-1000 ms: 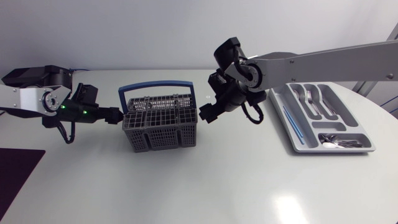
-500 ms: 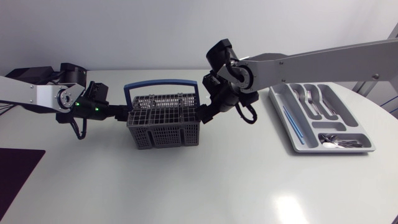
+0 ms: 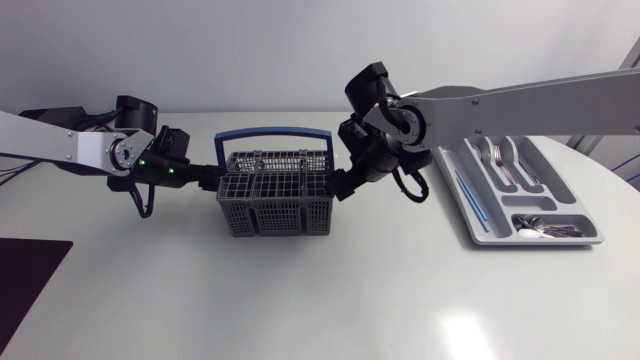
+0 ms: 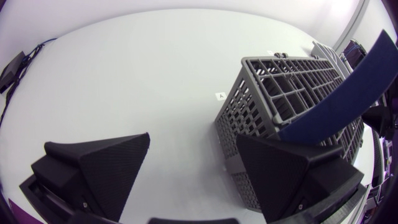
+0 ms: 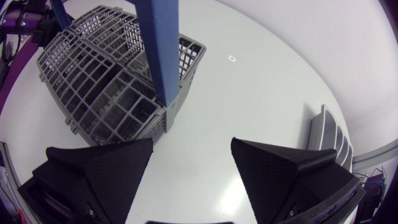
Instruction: Unload the cutlery basket into the drawer organizer.
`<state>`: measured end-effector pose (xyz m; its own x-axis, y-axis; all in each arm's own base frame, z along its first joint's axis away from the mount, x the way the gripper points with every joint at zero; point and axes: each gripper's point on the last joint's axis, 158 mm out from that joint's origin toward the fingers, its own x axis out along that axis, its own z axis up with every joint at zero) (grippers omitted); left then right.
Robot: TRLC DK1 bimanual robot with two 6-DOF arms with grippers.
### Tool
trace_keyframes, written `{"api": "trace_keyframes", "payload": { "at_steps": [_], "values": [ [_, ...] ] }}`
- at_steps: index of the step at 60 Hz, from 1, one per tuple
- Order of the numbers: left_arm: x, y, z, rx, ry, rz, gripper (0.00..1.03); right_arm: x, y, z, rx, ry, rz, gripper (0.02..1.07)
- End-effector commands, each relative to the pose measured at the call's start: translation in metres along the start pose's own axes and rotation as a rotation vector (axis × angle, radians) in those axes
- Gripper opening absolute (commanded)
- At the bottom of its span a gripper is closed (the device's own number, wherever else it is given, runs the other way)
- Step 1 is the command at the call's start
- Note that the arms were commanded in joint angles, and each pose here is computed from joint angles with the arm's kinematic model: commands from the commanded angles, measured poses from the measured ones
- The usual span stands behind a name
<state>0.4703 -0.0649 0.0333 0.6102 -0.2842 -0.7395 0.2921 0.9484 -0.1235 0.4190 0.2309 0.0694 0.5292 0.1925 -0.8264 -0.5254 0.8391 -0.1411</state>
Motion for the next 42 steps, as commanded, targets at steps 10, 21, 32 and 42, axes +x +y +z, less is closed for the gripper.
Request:
{"api": "trace_keyframes", "payload": {
  "at_steps": [10,21,32,42],
  "values": [
    [0.014,-0.022,-0.009,-0.006,0.033,-0.042,0.98,-0.002,0.017,0.0,0.008,-0.019,0.044,0.93],
    [0.007,-0.006,-0.005,-0.024,0.017,-0.016,0.98,-0.007,0.006,-0.002,0.019,-0.017,0.018,0.99],
    [-0.007,0.014,-0.003,-0.052,-0.005,0.015,0.98,-0.016,-0.018,-0.007,0.056,-0.023,-0.02,1.02],
    [-0.034,0.027,0.001,-0.063,-0.038,0.046,0.98,-0.03,-0.041,-0.013,0.091,-0.035,-0.058,1.02]
  ]
}}
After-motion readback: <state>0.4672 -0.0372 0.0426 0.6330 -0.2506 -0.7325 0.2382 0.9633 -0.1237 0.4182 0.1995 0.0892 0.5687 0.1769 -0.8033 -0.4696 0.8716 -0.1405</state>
